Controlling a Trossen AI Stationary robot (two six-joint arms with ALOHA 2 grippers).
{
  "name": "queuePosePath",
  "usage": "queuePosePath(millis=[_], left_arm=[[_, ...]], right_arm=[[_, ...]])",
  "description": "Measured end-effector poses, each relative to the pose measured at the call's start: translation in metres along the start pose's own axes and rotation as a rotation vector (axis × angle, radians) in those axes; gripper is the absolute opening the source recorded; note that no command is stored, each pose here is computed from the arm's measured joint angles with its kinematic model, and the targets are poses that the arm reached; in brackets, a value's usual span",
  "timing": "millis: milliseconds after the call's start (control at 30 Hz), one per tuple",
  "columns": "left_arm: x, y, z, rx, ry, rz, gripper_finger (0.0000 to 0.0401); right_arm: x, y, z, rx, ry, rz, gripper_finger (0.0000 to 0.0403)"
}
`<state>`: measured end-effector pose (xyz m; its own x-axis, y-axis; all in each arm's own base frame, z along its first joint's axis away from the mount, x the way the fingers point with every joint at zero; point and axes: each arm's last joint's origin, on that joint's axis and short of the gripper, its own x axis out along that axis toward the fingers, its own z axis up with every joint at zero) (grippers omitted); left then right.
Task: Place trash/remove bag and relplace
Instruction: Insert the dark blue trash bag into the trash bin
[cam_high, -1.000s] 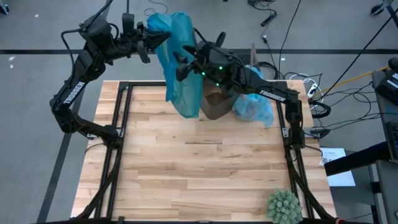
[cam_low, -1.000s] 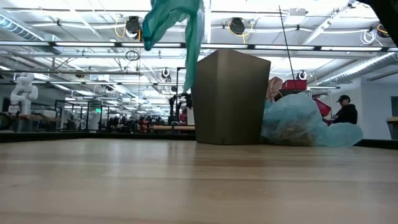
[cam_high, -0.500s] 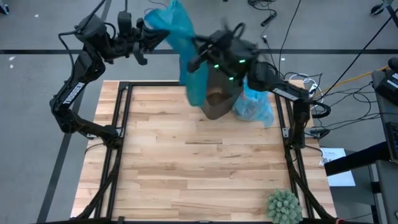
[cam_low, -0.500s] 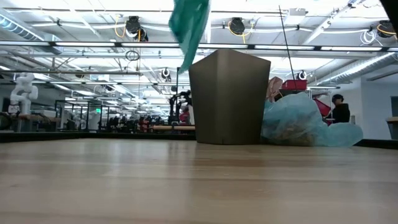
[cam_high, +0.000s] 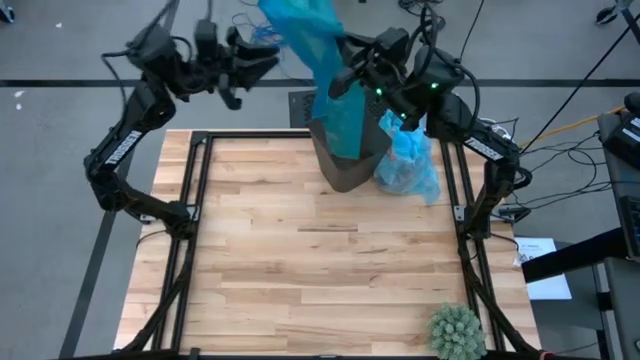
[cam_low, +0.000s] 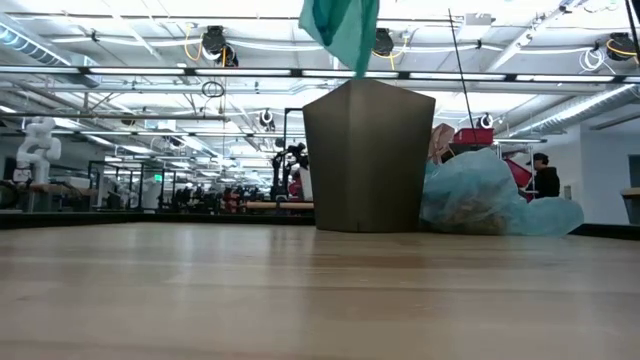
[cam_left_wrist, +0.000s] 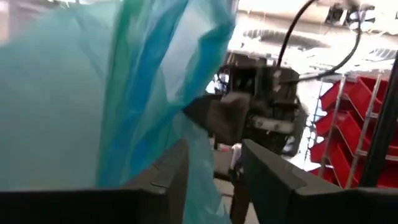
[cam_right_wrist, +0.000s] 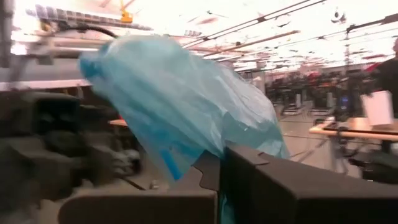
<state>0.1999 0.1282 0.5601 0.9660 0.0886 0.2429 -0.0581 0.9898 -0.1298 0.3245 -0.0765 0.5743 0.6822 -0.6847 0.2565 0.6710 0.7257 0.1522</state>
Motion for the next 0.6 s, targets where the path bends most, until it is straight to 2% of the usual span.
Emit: queuePosePath(millis=[167, 267, 400, 600], left_arm=[[0.023, 0.01, -0.02, -0.039, 0.057, -0.011, 0.0188], [0.027, 0.014, -0.023, -0.045, 0.06, 0.03, 0.0209], [0.024, 0.017, -0.022, -0.016, 0.05, 0.107, 0.0229], [0.002, 0.007, -0.02, 0.027, 0.148, 0.209, 0.0235]], right_arm=[[0.0, 0.001, 0.0, 0.031, 0.0, 0.026, 0.0], [-0.001, 0.002, 0.0, 0.033, 0.0, 0.043, 0.0], [-0.003, 0.003, 0.001, 0.034, -0.001, 0.049, 0.0], [-0.012, -0.004, 0.016, 0.048, -0.031, 0.05, 0.0]])
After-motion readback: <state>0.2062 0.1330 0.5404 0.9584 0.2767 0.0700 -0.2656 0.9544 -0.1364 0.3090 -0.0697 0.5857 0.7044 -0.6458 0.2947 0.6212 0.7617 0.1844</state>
